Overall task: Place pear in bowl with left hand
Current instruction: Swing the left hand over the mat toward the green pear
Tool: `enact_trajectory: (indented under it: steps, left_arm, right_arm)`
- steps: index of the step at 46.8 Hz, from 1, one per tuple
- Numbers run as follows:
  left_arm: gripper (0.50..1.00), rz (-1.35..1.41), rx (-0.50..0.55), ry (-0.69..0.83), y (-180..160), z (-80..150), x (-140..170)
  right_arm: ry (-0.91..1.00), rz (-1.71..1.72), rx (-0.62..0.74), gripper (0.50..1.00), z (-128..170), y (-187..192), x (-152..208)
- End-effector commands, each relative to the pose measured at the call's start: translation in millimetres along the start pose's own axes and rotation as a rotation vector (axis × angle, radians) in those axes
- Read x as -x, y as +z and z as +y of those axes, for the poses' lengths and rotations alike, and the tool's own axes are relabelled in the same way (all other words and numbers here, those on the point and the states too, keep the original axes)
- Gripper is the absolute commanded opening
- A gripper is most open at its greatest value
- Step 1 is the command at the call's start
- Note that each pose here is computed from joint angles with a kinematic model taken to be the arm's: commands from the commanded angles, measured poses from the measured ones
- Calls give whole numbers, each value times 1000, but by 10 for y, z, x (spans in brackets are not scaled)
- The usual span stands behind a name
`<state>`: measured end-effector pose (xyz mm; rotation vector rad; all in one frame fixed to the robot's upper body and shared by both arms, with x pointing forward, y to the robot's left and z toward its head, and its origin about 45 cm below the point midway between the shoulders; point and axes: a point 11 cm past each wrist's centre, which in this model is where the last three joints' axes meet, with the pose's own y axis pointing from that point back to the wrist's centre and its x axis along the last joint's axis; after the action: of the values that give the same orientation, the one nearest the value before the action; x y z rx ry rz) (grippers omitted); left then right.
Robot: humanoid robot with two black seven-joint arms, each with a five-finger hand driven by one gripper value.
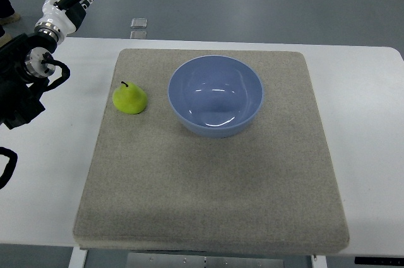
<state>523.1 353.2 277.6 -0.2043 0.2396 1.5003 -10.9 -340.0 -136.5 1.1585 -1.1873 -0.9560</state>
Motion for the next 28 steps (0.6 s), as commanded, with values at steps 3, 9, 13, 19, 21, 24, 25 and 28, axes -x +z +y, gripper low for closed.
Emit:
enact_trajectory:
  steps: [3, 9, 13, 19, 21, 24, 25, 28]
  left_arm:
    - [992, -125, -26, -68, 107, 14, -29]
    - [990, -214, -64, -132, 128, 36, -26]
    - [990, -321, -98, -171, 205, 38, -33]
    - [990, -442, -119, -222, 412, 31, -36]
    - [990, -482, -128, -245, 486, 32, -28]
    - [990, -539, -140, -283, 596, 26, 10]
    - [990, -561, -147, -296, 630, 26, 22]
    - [990, -630, -170, -335, 714, 28, 58]
  right_arm:
    - [2, -1, -1, 924, 0, -5, -4]
    - [0, -1, -1, 924, 0, -5, -2]
    - [-1, 1, -1, 924, 0, -4, 3]
    - [0, -1, -1, 924, 0, -5, -2]
    - [-1, -1, -1, 924, 0, -5, 3]
    - [-1, 1, -1, 924, 0, -4, 3]
    - [-1, -1, -1, 924, 0, -5, 3]
    - [0, 1, -1, 924, 0, -4, -2]
